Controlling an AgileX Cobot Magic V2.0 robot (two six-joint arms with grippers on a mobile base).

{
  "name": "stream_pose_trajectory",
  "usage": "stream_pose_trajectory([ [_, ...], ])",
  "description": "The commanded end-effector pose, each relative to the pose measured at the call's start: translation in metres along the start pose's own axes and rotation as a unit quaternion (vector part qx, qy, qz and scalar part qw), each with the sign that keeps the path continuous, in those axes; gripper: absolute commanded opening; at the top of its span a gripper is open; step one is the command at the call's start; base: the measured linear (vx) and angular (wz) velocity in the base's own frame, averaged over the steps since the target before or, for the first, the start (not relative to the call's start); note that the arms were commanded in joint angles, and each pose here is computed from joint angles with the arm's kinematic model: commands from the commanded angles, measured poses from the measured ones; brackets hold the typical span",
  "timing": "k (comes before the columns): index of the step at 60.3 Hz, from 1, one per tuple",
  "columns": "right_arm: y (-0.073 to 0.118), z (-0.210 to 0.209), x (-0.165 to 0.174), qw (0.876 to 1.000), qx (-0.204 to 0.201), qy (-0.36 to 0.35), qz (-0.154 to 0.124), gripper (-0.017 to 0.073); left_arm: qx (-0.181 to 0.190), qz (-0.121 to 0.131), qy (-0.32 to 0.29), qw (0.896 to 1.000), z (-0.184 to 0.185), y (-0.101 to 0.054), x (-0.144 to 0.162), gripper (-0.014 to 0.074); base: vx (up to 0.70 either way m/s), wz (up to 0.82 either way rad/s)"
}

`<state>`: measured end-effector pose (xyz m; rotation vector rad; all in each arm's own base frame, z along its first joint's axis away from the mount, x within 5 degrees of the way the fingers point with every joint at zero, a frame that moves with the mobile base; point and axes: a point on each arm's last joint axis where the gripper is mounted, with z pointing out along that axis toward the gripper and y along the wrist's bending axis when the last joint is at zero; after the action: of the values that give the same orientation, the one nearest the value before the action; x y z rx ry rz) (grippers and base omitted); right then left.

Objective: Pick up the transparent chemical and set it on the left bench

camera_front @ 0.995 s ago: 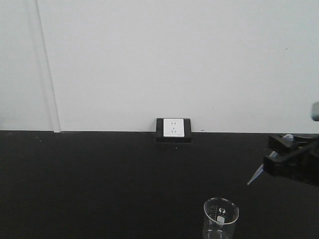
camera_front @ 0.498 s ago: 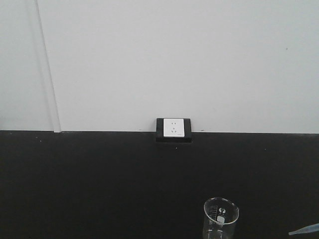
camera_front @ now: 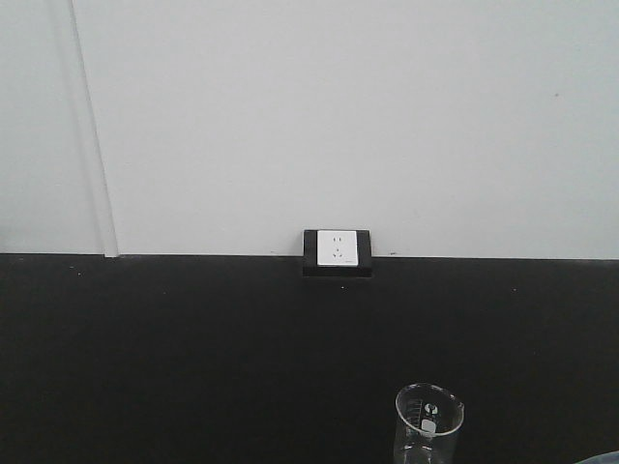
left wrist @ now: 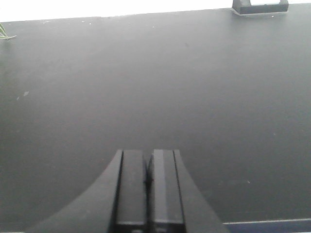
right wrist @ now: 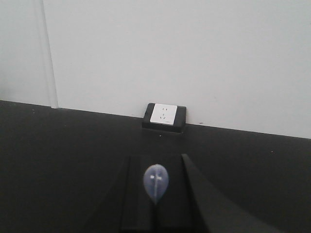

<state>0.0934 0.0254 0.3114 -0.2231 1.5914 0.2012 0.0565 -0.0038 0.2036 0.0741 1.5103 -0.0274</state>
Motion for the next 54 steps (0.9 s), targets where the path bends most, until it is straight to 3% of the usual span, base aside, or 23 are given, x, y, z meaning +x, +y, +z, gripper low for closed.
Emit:
stream_pose_trajectory([
  [1, -0.0031, -0.0008, -0.0149, 0.999, 0.017, -0.041, -0.005, -0.0003, -0.001, -0.004, -0.041, 0.999, -0.0013, 0.0001, -0.0028, -0.0003, 0.00, 0.00],
  [54, -0.0031, -0.0008, -0.0149, 0.999, 0.017, -0.041, -0.005, -0.0003, -0.001, -0.004, -0.041, 0.999, -0.0013, 0.0001, -0.0028, -0.0003, -0.04, 0.00],
])
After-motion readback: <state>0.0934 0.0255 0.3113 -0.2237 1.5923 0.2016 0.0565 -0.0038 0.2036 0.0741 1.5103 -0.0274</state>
